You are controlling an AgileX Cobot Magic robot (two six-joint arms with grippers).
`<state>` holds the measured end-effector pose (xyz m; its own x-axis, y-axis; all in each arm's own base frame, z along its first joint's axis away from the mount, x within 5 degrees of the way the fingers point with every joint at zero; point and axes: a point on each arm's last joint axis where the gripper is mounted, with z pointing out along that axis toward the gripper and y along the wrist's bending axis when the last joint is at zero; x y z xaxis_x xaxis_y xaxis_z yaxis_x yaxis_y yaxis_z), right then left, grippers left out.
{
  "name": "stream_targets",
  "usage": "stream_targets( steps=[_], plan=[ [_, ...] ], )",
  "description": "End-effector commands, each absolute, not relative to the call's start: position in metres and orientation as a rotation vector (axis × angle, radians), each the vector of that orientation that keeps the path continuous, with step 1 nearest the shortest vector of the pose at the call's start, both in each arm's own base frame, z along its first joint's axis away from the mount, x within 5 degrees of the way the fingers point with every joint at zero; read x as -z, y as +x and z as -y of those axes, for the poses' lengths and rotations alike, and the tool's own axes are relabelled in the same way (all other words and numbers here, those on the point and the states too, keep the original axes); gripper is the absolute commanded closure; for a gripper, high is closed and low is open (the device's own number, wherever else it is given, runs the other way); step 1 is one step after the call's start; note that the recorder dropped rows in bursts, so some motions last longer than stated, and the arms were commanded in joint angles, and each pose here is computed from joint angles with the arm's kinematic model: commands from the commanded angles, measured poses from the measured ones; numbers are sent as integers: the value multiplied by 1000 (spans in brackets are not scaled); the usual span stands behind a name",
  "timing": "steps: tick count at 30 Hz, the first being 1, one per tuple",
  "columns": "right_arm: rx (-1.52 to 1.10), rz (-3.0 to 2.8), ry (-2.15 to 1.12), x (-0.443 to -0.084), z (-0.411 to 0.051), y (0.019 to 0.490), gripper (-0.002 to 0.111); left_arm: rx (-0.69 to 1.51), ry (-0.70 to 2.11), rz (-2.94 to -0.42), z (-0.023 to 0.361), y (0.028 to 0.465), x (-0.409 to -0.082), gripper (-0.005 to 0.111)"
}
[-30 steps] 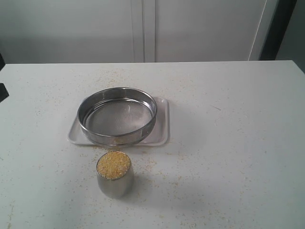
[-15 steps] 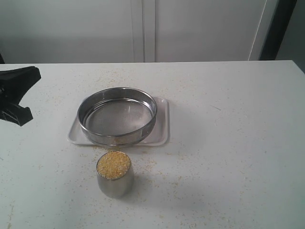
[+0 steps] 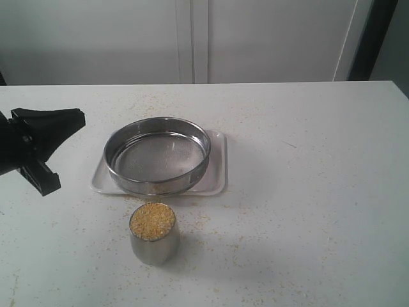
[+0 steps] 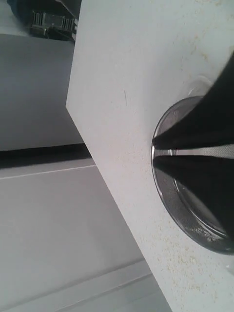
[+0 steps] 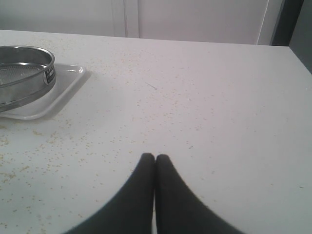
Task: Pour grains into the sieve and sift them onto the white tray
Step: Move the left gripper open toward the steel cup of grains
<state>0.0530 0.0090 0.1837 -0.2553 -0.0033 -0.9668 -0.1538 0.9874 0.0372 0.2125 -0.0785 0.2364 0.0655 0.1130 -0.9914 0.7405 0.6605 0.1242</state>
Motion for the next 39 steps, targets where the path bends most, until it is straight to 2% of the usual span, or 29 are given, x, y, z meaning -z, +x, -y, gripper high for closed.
stream_targets(
  steps=[1, 6, 7, 8, 9, 11, 17, 23, 39],
  plan=[
    [-138, -1818, -104, -183, -8, 53, 108, 600, 844, -1401, 94, 213, -241, 74],
    [-138, -1818, -104, -183, -8, 53, 108, 667, 846, -1404, 109, 216, -238, 39],
    [-138, -1818, -104, -183, -8, 53, 108, 690, 823, -1414, 114, 217, -236, 23],
    [-138, -1818, -104, -183, -8, 53, 108, 697, 817, -1418, 115, 217, -235, 17],
    [-138, -1818, -104, -183, -8, 53, 108, 711, 815, -1419, 118, 216, -234, 7],
    [-138, -1818, -104, -183, -8, 53, 108, 736, 823, -1418, 123, 214, -234, 3],
    [-138, -1818, -104, -183, -8, 53, 108, 832, 853, -1422, 139, 204, -233, 5],
    [-138, -1818, -104, -183, -8, 53, 108, 908, 883, -1506, 157, 204, -209, 7],
    [-138, -1818, -104, -183, -8, 53, 108, 874, 1007, -1585, 161, 210, -169, 7]
  ],
)
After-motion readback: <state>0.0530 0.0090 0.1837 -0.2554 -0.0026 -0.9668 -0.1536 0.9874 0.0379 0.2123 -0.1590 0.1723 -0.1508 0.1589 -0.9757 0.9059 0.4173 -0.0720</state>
